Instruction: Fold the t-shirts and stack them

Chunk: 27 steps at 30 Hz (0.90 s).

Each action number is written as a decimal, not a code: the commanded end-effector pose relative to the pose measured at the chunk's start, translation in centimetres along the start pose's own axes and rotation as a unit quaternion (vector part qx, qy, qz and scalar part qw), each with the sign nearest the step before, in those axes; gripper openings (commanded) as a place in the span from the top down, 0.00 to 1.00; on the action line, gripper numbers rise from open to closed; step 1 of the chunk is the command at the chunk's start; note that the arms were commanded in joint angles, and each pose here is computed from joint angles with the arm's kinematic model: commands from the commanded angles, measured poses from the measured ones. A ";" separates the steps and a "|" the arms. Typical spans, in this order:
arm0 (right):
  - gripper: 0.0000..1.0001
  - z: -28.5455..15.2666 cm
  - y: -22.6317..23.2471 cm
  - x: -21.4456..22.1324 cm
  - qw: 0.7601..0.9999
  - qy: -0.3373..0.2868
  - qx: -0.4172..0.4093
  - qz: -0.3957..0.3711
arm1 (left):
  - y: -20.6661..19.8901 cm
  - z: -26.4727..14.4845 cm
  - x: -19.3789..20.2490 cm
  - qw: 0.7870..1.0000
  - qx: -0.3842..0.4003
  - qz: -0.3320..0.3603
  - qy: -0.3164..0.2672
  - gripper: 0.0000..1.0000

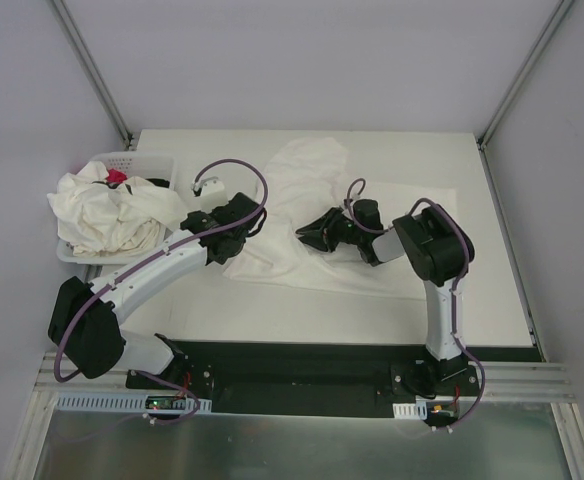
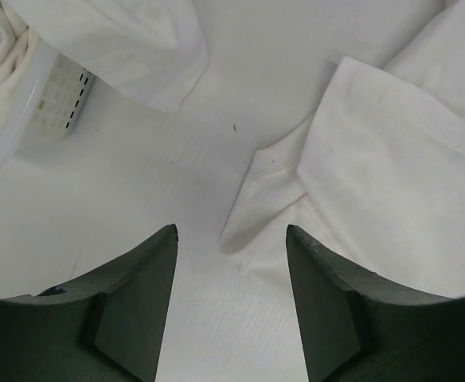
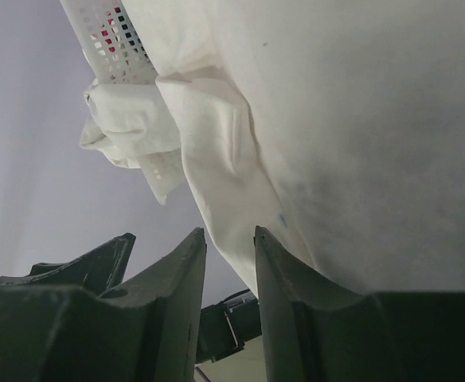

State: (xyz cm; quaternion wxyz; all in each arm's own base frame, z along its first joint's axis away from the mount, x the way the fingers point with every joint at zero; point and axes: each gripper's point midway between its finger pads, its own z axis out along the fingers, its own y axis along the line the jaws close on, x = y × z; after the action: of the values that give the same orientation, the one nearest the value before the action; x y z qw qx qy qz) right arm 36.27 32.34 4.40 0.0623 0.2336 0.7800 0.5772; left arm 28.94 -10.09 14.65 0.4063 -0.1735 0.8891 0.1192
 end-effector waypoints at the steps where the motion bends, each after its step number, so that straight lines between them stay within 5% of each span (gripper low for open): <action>1: 0.66 0.0 2.4 1.9 0.999 0.022 -0.027 -0.016 | -0.2 -0.5 -0.6 1.000 0.007 -0.005 -0.006 0.44; 15: 0.69 1.3 3.0 2.3 0.999 0.035 -0.025 -0.020 | 0.4 -0.4 -0.3 1.000 0.000 -0.006 -0.009 0.44; 21: 0.87 1.9 3.3 2.6 0.999 0.040 -0.023 -0.020 | 0.7 -0.3 -0.1 1.000 -0.003 -0.004 -0.009 0.44; 27: 0.93 2.6 4.0 4.0 0.998 0.055 -0.023 -0.028 | 0.6 -0.1 0.1 1.000 -0.005 0.001 -0.005 0.44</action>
State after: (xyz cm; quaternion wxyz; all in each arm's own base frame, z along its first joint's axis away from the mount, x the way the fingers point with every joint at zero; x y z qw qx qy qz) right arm 35.17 35.66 5.86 0.0411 0.2079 0.7818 0.5865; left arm 28.68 -9.89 14.24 0.4029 -0.1718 0.8905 0.1231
